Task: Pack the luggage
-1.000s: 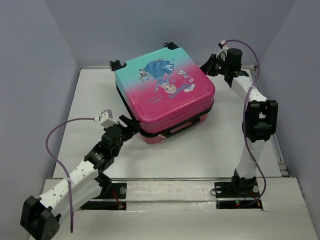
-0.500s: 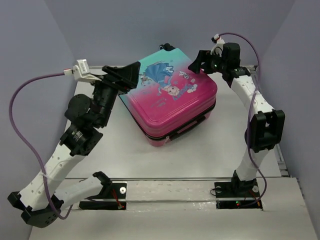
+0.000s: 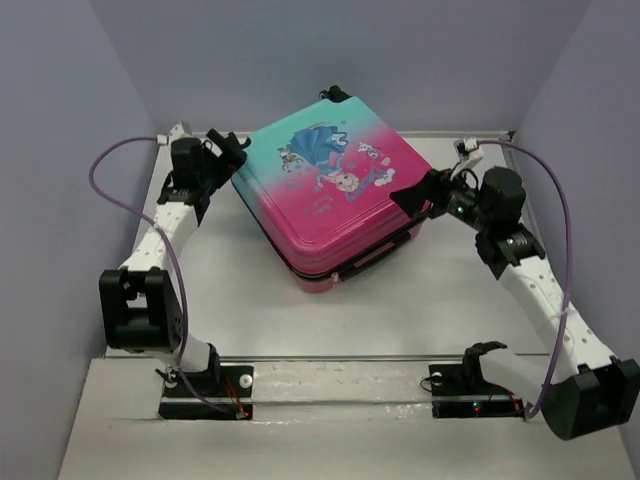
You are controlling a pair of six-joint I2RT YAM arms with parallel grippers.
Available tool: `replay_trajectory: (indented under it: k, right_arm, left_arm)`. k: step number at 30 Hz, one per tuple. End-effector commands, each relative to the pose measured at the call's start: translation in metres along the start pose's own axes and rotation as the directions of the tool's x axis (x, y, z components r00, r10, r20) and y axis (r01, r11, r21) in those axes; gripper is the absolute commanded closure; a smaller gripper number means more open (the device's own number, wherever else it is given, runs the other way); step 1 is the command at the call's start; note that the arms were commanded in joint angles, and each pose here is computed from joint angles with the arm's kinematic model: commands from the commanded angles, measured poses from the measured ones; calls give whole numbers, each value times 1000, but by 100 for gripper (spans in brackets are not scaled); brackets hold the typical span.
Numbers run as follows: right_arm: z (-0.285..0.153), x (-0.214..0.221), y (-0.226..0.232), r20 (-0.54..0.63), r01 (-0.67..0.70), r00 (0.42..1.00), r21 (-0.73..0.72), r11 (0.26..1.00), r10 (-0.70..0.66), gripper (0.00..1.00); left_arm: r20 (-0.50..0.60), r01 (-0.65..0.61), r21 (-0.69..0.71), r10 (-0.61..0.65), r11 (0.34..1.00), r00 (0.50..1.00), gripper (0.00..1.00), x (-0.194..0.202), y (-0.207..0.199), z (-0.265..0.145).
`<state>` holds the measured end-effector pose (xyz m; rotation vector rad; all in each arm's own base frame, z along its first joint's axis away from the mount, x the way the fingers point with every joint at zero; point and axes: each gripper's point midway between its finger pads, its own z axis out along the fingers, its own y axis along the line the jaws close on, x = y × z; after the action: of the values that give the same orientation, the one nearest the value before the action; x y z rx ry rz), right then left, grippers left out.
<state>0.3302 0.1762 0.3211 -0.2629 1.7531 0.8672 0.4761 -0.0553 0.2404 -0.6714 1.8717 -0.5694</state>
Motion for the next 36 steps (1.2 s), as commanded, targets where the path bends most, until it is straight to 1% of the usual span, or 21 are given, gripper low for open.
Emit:
replay_trajectory:
  k: [1,2,3,4,5,6,7,8,9,10,11,12,13,14,15,17,21,24,27,32,36]
  right_arm:
    - [-25,60,12,-8,-89,996,10,996,89,29]
    - [-29,69,19,1,-90,996,-18,996,90,42]
    - [-38,89,26,-11,-105,994,-52,993,105,62]
    - [-41,105,43,-43,-112,993,-103,988,108,68]
    - [-44,112,41,-43,-121,992,-99,988,117,77]
    - [-47,128,61,-79,-135,989,-159,978,124,90]
    - [-50,146,63,-102,-143,986,-162,976,128,90]
    - [-51,156,69,-121,-145,985,-174,974,125,90]
    - [-52,170,89,-152,-135,983,-236,962,101,89]
    - [-45,189,88,-194,-135,976,-213,968,94,88]
    - [-46,190,99,-186,-116,980,-244,963,71,84]
    - [-41,214,117,-247,-87,969,-286,954,15,73]
    - [-32,217,118,-233,-49,972,-254,966,-12,68]
    - [-28,229,120,-251,-20,967,-246,969,-44,61]
    - [-17,235,121,-244,6,968,-234,972,-65,45]
    - [-4,239,119,-207,12,977,-218,976,-58,33]
    - [17,243,93,-170,60,983,-83,995,-73,30]
    - [21,239,91,-143,58,987,-63,996,-66,31]
    - [23,232,77,-109,60,992,-7,998,-61,31]
    - [34,225,84,-88,63,994,-62,996,-68,31]
    - [46,230,89,-85,71,993,-88,994,-79,33]
  left_arm:
    - [167,26,304,-80,952,983,2,-26,-57,-101]
    - [204,26,310,-93,950,975,4,-24,-52,-115]
    - [225,1,341,-83,940,971,11,-10,-48,-144]
    - [279,-23,373,-89,928,956,20,-13,-51,-175]
    - [244,-17,326,-67,945,967,20,6,-35,-165]
    - [272,-38,364,-67,931,960,30,9,-38,-190]
    - [232,-41,291,-28,956,972,33,34,-9,-184]
    - [230,-55,269,-9,962,973,37,41,2,-188]
    - [216,-64,251,8,966,976,46,52,13,-197]
    - [158,-68,230,32,971,987,52,76,31,-190]
    - [135,-59,211,31,976,990,59,88,42,-188]
    - [83,-45,242,25,969,996,68,105,45,-189]
    - [-34,18,255,-10,967,999,72,141,58,-183]
    - [-57,15,267,0,964,998,75,154,60,-180]
    - [-115,69,276,-39,959,993,80,168,59,-180]
    - [-183,110,275,-60,955,981,83,197,64,-176]
    - [-244,107,304,-31,947,969,91,225,55,-170]
    - [-309,69,311,33,948,950,91,253,49,-169]
    - [-311,55,326,53,944,949,91,261,40,-164]
    - [-271,26,341,72,940,960,91,255,30,-156]
    - [-278,23,343,78,939,957,90,257,26,-152]
